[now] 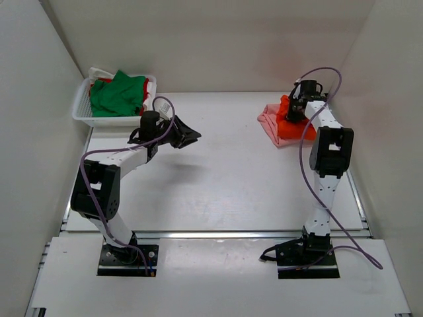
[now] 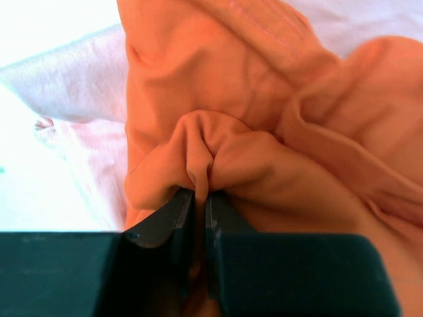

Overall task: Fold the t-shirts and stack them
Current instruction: Put the neatly folded tshirt into the corner of the board with the right arm

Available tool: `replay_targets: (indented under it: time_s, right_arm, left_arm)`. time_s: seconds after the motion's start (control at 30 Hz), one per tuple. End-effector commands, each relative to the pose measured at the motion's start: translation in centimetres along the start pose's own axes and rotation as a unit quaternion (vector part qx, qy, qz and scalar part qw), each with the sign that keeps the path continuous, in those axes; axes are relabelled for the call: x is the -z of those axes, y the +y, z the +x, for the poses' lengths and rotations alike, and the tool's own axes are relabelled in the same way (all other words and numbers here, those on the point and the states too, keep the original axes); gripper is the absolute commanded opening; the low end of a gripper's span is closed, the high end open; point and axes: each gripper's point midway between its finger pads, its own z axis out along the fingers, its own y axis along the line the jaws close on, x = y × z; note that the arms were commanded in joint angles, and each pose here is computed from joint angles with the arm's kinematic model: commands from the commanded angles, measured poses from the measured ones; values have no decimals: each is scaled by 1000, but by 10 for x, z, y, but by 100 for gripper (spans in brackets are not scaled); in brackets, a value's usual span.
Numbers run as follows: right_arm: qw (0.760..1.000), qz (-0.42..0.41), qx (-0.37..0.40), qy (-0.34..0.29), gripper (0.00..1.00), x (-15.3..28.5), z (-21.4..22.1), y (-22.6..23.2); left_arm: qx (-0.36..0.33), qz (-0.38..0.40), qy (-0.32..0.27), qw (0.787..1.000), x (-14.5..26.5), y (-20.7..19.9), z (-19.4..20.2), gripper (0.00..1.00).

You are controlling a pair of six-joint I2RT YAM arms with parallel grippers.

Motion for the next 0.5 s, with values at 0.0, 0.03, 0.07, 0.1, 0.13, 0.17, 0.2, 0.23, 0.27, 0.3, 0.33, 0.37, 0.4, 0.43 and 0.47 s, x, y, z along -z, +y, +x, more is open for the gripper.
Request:
replay_targets:
  time_s: [0.0, 0.03, 0.07, 0.1, 0.13, 0.17, 0.2, 0.23, 0.27, 0.3, 0.33, 0.37, 0.4, 0.43, 0.47]
  right_arm:
    - [996, 3, 17, -84, 0, 54, -49, -4]
    - [995, 2, 21, -97, 0, 66, -55, -1]
    - [994, 8, 26, -110, 0, 75, -62, -1]
    - [993, 11, 25, -115, 0, 78, -65, -4]
    - [992, 14, 23, -123, 0, 84, -71, -5]
    - [992, 17, 18, -124, 0, 83, -72, -11]
    - [993, 18, 15, -116, 0, 77, -69, -12]
    - [993, 20, 8, -119, 2, 80, -74, -19]
    - [993, 19, 7, -117, 6, 74, -76, -21]
    - [995, 14, 1, -103, 17, 63, -68, -25]
    - [995, 7, -1, -98, 26, 58, -67, -27]
    - [995, -1, 1, -97, 32, 53, -70, -26]
    - [996, -12, 5, -85, 42, 41, -63, -24]
    - [996, -25, 14, -85, 50, 40, -65, -21]
    - [996, -27, 14, -87, 54, 38, -67, -20]
  left_arm:
    - [-19, 16, 4, 1000, 7, -10, 4, 47]
    - [-23, 16, 0, 1000, 8, -12, 3, 46]
    - [-23, 16, 6, 1000, 6, -11, 7, 47]
    - [-23, 15, 6, 1000, 6, -10, 7, 47]
    - [-22, 15, 8, 1000, 6, -9, 8, 47]
    - [-19, 11, 10, 1000, 6, -6, 10, 47]
    - [-22, 20, 13, 999, 7, -11, 10, 47]
    - [-19, 15, 10, 1000, 7, -8, 9, 47]
    - [-21, 16, 12, 1000, 8, -9, 10, 47]
    - [-21, 16, 15, 1000, 8, -8, 12, 47]
    - [-22, 12, 12, 1000, 10, -9, 11, 47]
    - [-21, 7, 14, 1000, 12, -6, 13, 47]
    - [-23, 5, 14, 1000, 14, -4, 14, 47]
    - [-26, 2, 12, 1000, 15, -4, 13, 47]
    - [-24, 0, 10, 1000, 19, -4, 12, 47]
